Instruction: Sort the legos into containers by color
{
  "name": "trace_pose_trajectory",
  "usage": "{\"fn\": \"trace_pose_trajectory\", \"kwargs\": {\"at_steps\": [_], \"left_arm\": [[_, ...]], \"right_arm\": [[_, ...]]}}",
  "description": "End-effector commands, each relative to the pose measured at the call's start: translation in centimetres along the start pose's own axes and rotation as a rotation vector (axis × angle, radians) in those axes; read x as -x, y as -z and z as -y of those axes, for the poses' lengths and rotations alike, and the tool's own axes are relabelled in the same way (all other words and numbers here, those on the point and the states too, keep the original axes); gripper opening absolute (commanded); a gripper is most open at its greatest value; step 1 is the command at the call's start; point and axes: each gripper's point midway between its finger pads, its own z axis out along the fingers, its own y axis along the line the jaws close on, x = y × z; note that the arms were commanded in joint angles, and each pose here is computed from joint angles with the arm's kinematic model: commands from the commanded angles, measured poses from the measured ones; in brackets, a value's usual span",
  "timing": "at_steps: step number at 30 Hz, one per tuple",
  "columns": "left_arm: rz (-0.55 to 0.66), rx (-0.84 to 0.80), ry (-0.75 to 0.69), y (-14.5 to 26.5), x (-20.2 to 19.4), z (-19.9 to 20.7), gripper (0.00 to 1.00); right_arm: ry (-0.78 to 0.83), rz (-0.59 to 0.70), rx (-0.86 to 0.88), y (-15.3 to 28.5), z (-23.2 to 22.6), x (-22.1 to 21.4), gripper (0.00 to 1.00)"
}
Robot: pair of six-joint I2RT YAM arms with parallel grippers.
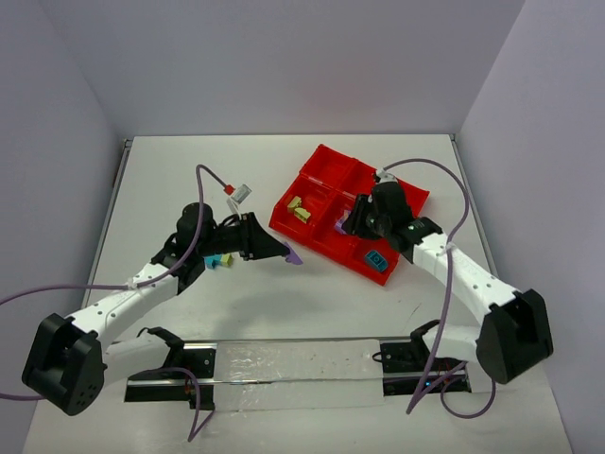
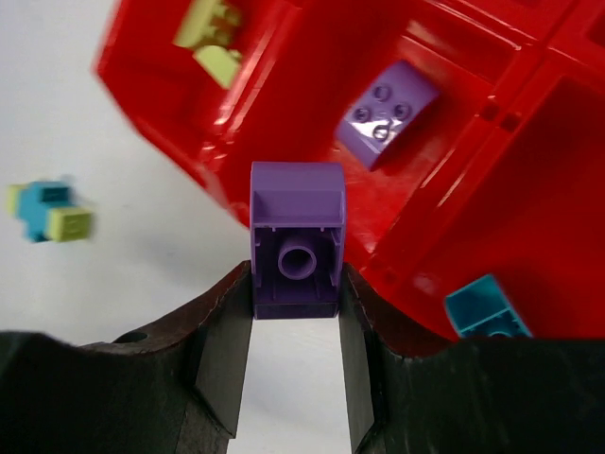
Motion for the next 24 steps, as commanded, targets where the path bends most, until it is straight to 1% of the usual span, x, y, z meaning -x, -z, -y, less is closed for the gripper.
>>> {"fn": "trace_pose_trajectory", "kwargs": {"at_steps": [1,4,7,8,9,11,12,13,15,17,20,24], "left_arm": [[0.063,0.060,-0.050,-0.2,2.6,0.2,0.00],[0.068,0.087,-0.038,-0.5,3.1,-0.1,0.00],[0.072,0.119,-0.019,-1.0,3.7,-0.7,0.00],[0.070,0.126,-0.013,-1.2,3.9,-0.8,0.00],[0.071,0.129,-0.010,-1.3,4.2,-0.8,0.00],[0.071,0.134,-0.003,-1.6,4.6,-0.9,0.00],[0.073,0.137,0.000,-1.8,4.8,-1.0,0.00],[0.076,0.140,0.003,-2.0,5.0,-1.0,0.00],[0.081,0.162,0.014,-2.3,5.4,-1.6,0.00],[0.080,0.181,0.018,-2.7,5.9,-1.8,0.00],[0.077,0.196,0.018,-3.3,6.6,-2.1,0.00],[0.055,0.225,0.018,-5.3,7.3,-2.6,0.00]], "right_arm": [[0.055,0.023,-0.070,-1.8,0.2,2.1,0.01],[0.064,0.004,-0.066,-3.3,-0.2,2.3,0.06],[0.074,-0.020,-0.070,-4.7,-0.5,2.4,0.17],[0.075,-0.028,-0.075,-5.2,-0.5,2.4,0.29],[0.076,-0.034,-0.084,-5.4,-0.4,2.4,0.44],[0.083,-0.043,-0.097,-5.8,-0.2,2.4,0.64],[0.085,-0.046,-0.099,-5.9,-0.3,2.5,0.75],[0.086,-0.045,-0.100,-6.0,-0.4,2.7,0.82],[0.089,-0.033,-0.100,-5.8,-0.7,3.3,0.87],[0.093,-0.018,-0.097,-5.1,-1.0,3.9,0.90],[0.096,0.010,-0.110,-3.6,-1.0,4.8,0.90],[0.085,0.126,-0.141,1.1,-0.3,6.7,0.90]]}}
